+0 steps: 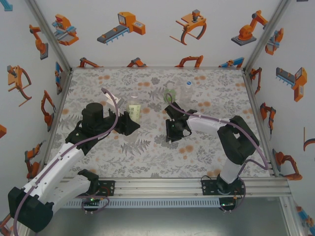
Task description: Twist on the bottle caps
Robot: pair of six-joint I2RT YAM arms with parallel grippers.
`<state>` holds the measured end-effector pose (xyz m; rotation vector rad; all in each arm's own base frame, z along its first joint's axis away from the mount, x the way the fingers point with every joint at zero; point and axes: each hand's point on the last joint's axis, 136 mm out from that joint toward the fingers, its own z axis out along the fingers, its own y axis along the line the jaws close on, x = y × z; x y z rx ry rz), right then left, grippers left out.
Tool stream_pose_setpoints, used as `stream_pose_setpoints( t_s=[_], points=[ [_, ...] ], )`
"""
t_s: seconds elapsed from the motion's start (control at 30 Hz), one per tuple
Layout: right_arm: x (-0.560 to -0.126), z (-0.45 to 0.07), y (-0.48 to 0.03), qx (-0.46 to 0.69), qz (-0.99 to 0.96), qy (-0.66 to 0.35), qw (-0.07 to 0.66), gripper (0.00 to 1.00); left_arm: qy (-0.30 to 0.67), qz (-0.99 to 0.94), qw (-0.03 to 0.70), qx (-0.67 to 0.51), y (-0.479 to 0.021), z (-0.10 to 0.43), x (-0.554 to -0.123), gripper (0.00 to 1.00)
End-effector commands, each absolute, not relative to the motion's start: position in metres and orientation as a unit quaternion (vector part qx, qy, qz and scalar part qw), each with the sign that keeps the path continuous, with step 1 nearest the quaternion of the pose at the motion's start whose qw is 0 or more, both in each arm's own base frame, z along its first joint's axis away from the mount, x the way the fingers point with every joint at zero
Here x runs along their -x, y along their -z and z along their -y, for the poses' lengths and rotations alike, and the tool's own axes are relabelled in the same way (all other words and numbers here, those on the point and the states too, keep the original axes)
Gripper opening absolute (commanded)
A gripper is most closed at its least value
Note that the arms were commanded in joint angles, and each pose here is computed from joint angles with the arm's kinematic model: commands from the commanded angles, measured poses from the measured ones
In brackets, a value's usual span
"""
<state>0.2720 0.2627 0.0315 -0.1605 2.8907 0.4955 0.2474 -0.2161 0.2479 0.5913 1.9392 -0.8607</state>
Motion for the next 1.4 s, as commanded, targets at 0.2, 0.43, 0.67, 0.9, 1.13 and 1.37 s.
stream_pose_setpoints(
  t_s=[0.2, 0.43, 0.67, 0.9, 1.13, 1.37],
  points=[
    [-0.273, -0.282, -0.038, 0.033, -0.966, -0.238, 0.097, 0.19, 0.354, -0.769, 0.475, -0.24, -0.269, 0.215, -0.247, 0.0],
    [-0.281, -0.283, -0.038, -0.046, -0.928, -0.359, 0.089, 0.23, 0.353, -0.768, 0.477, -0.24, -0.271, 0.214, -0.247, 0.0],
    [-0.265, -0.239, -0.014, -0.109, -0.931, -0.339, 0.079, 0.34, 0.353, -0.769, 0.476, -0.239, -0.271, 0.214, -0.246, 0.0],
    [-0.267, -0.22, -0.022, -0.094, -0.953, -0.272, 0.094, 0.37, 0.357, -0.771, 0.471, -0.238, -0.268, 0.216, -0.247, 0.0],
    [-0.282, -0.238, -0.061, -0.027, -0.967, -0.205, 0.149, 0.4, 0.351, -0.771, 0.476, -0.238, -0.269, 0.214, -0.247, 0.0],
    [-0.278, -0.254, -0.071, 0.055, -0.975, -0.102, 0.19, 0.49, 0.343, -0.774, 0.476, -0.237, -0.267, 0.211, -0.247, 0.0]
  ],
)
